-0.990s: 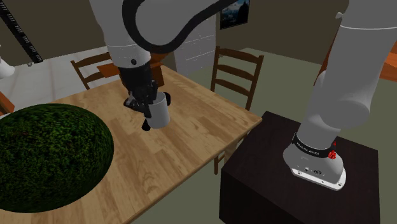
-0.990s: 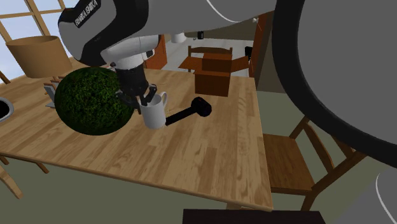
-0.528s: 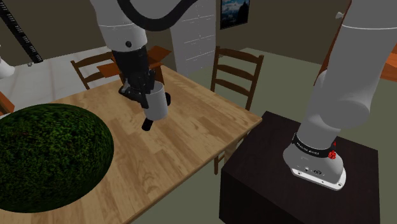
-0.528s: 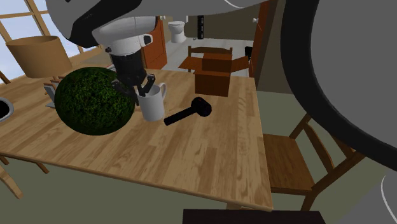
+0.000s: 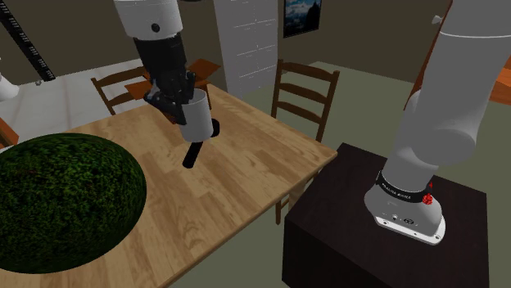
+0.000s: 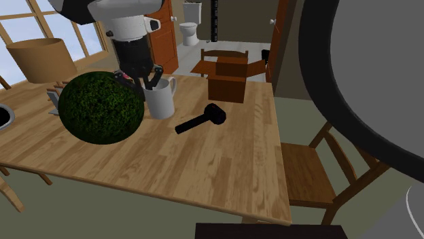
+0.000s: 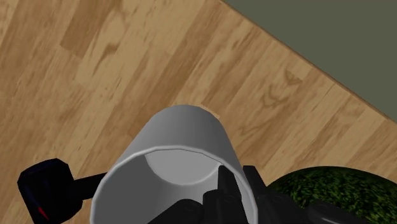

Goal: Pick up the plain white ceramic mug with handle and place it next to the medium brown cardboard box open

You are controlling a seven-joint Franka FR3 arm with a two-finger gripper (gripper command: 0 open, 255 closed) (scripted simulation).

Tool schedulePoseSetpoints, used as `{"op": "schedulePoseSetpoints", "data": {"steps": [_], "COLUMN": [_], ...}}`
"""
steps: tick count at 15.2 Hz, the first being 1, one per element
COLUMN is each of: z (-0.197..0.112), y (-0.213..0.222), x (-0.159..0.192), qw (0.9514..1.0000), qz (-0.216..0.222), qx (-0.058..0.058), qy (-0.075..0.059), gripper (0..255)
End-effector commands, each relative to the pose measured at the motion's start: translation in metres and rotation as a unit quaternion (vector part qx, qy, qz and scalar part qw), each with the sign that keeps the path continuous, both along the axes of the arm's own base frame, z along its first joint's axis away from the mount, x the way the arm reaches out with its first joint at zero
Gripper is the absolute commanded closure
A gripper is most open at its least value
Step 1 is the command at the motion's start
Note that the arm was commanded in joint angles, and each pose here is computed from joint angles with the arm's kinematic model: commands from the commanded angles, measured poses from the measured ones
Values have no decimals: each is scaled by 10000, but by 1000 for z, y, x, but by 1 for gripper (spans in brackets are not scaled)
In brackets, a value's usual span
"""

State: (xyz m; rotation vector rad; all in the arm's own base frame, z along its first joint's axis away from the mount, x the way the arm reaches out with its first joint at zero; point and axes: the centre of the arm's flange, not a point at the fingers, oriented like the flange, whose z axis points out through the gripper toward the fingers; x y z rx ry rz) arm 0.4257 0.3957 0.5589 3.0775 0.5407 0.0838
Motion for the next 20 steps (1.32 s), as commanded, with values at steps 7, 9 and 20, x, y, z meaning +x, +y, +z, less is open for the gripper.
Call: {"op": "schedulePoseSetpoints", "data": {"steps": [7, 9, 20], "z": [43, 54, 61], "y": [0, 0, -100], "x": [0, 0, 64], "qw": [10000, 10000, 10000], "qz": [0, 0, 0], "qx": [-1, -1, -1], "qy": [1, 1, 1], "gripper": [255, 255, 255]}}
